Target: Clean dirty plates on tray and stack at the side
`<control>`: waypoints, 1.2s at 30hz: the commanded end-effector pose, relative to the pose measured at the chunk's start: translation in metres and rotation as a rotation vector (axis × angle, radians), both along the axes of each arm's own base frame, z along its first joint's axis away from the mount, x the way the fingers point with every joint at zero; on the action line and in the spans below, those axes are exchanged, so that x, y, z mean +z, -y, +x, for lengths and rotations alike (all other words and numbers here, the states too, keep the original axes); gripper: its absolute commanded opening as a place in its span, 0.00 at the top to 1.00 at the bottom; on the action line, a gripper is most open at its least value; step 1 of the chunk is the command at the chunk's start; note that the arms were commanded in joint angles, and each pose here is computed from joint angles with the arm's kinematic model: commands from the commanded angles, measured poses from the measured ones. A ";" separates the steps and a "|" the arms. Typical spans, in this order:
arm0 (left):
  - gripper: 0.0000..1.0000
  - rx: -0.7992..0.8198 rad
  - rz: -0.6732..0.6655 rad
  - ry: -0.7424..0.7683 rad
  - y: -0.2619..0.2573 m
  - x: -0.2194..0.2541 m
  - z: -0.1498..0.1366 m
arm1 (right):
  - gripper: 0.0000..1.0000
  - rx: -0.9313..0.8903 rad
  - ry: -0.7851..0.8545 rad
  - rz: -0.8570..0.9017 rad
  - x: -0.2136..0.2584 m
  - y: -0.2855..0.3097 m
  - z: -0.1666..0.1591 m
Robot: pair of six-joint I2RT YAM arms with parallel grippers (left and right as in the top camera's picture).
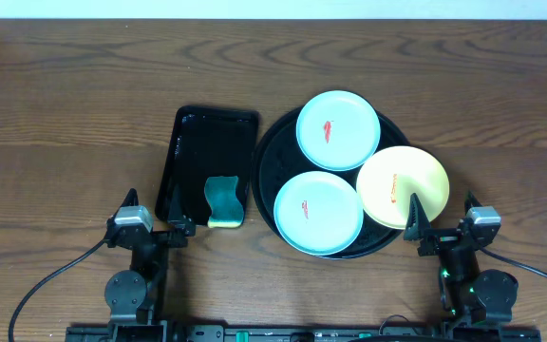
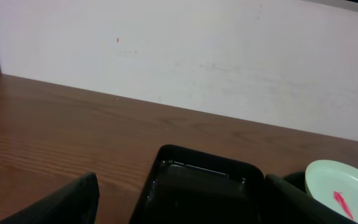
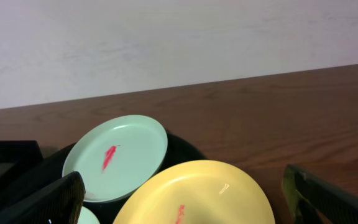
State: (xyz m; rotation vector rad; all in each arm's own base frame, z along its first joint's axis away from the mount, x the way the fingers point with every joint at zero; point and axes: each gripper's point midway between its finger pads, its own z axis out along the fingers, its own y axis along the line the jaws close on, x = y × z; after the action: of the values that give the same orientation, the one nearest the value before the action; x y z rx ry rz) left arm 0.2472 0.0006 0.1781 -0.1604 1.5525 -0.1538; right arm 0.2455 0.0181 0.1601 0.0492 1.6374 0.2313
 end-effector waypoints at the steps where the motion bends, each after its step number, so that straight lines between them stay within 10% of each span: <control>1: 0.16 0.009 0.009 0.001 -0.001 0.000 0.000 | 0.01 0.003 -0.006 -0.004 -0.002 -0.001 0.000; 36: 0.16 0.008 0.010 -0.121 -0.001 -0.030 -0.001 | 0.01 0.003 -0.006 -0.004 -0.002 -0.001 0.000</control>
State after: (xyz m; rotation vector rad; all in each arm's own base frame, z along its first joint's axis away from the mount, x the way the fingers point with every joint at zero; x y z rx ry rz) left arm 0.2466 0.0007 0.1579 -0.1685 1.6345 -0.1482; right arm 0.2455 0.0181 0.1601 0.0489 1.6374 0.2316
